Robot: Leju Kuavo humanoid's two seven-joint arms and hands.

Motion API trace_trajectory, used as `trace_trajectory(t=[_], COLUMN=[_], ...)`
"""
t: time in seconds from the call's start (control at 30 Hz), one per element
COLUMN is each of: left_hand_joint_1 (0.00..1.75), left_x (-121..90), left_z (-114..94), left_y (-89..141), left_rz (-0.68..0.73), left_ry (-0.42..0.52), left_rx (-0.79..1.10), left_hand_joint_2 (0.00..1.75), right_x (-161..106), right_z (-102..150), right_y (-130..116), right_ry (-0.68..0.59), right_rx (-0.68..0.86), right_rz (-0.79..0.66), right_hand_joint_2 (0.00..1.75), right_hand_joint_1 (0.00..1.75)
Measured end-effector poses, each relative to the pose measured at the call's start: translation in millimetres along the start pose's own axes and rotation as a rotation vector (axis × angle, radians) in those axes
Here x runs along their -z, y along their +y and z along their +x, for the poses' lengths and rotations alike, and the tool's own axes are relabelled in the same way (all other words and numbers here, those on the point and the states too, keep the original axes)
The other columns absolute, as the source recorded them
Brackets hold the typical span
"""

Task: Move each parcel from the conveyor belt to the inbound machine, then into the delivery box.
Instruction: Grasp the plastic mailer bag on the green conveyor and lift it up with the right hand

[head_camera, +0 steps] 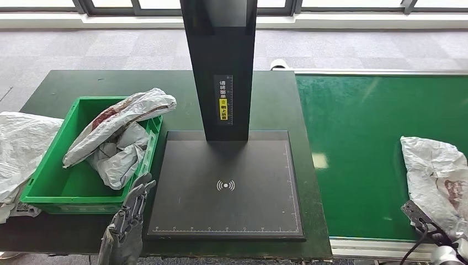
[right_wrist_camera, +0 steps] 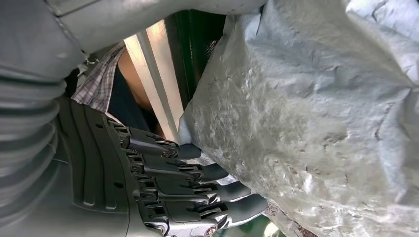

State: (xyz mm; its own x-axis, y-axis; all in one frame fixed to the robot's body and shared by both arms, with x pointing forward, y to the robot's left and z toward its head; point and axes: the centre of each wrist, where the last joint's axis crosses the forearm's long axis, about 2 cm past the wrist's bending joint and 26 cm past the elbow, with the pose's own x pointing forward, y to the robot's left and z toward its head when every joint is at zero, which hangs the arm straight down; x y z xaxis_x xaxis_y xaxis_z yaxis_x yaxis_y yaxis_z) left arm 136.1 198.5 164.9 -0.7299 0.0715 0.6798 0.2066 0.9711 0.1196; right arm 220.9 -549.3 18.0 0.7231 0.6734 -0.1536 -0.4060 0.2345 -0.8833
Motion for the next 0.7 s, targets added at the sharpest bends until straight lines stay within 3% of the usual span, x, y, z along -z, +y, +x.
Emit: trace_trajectory(t=[0.07, 0.2, 0.4, 0.7], left_hand_joint_1=[0.0, 0.0, 0.0, 0.0], left_x=[0, 1, 1, 1], left_z=[0, -1, -1, -1], left_y=[1, 2, 4, 5], left_rz=[0.002, 0.014, 0.031, 0.04], left_ry=[0.001, 0.004, 0.006, 0.008], left_rx=[0.008, 0.017, 0.046, 0.056], left_hand_joint_2=[0.0, 0.0, 0.0, 0.0], right_x=[0, -1, -9, -11], right_z=[1, 11, 40, 53], right_y=[0, 0, 7, 5], right_ry=[0.005, -0.04, -0.146, -0.182], right_rx=[-0.006, -0.012, 0.01, 0.031], right_rz=[0.036, 0.1, 0.105, 0.098], right_hand_joint_2=[1.75, 1.75, 1.75, 1.75], right_hand_joint_1=[0.0, 1.75, 1.75, 1.75])
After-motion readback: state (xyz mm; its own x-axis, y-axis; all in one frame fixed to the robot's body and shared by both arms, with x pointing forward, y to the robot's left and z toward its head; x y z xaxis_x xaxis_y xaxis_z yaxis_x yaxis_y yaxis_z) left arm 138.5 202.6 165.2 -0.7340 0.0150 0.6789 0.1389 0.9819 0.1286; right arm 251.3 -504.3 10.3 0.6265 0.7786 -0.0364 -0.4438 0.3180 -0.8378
